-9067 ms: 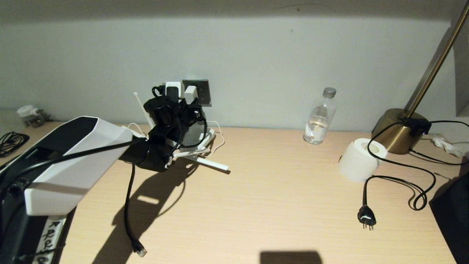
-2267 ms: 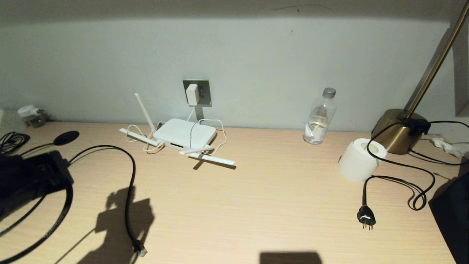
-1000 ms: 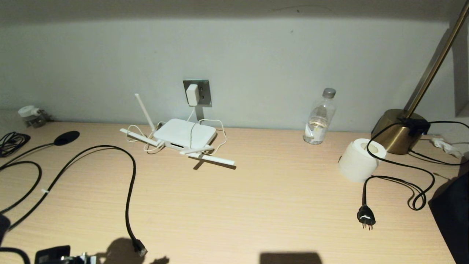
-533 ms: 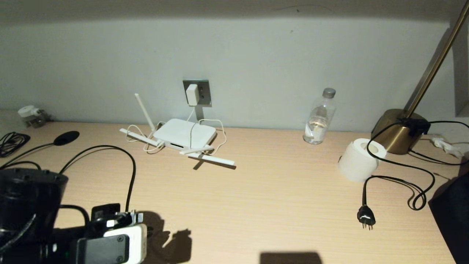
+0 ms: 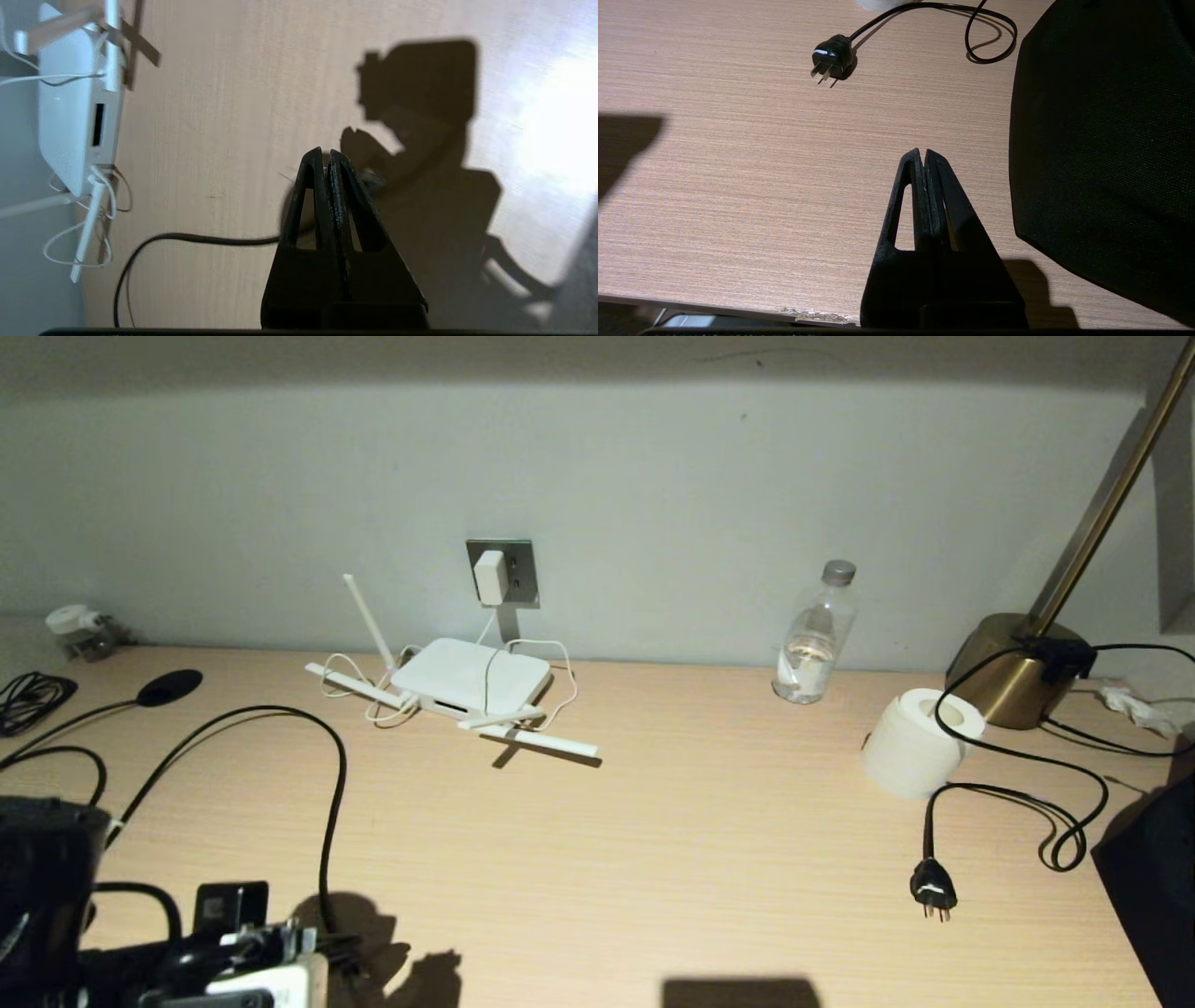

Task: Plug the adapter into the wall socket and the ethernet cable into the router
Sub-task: Pick up cable

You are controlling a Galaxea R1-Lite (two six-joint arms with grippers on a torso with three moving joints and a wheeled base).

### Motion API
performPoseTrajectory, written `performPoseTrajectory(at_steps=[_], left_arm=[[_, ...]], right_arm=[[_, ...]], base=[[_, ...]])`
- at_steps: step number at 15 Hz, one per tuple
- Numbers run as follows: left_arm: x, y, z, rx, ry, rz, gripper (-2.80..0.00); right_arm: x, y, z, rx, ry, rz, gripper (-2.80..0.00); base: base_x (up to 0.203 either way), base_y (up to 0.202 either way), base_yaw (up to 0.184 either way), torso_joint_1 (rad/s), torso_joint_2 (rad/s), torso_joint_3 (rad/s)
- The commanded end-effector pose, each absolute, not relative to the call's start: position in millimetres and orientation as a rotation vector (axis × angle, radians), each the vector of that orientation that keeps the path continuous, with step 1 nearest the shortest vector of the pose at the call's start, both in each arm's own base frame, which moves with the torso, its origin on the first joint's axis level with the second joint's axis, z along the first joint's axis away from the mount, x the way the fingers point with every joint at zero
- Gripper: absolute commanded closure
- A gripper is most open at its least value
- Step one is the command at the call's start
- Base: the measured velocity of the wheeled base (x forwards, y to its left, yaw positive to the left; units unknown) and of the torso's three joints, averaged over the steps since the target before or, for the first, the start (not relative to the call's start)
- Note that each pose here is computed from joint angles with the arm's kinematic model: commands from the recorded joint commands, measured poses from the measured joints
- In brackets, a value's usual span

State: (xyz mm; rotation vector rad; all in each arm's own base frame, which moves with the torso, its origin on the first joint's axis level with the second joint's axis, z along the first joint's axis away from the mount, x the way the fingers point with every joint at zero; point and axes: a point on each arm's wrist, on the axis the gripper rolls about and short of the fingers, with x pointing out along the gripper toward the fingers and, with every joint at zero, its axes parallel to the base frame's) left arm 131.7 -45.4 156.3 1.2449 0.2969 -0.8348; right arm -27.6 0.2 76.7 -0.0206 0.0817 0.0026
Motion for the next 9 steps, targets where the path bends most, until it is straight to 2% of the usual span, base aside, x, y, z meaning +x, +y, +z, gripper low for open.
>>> performPoseTrajectory(at_steps=[1, 2, 9], left_arm=[[108, -38, 157, 1.256, 0.299, -0.844, 0.00], [105, -37, 155, 1.256, 0.314, -0.853, -2.80], [108, -35, 141, 1.315, 0.385, -0.867, -2.80]], right_arm=[[-27, 0, 77, -0.021, 0.084, 0.004, 0.00], [-28, 0, 77, -0.022, 0.083, 0.004, 0.00], [-28, 0, 77, -0.021, 0.081, 0.004, 0.00]], base=[[0.000, 0.000, 0.000, 0.000, 0.00, 0.000], [0.000, 0.000, 0.000, 0.000, 0.00, 0.000], [0.000, 0.000, 0.000, 0.000, 0.00, 0.000]])
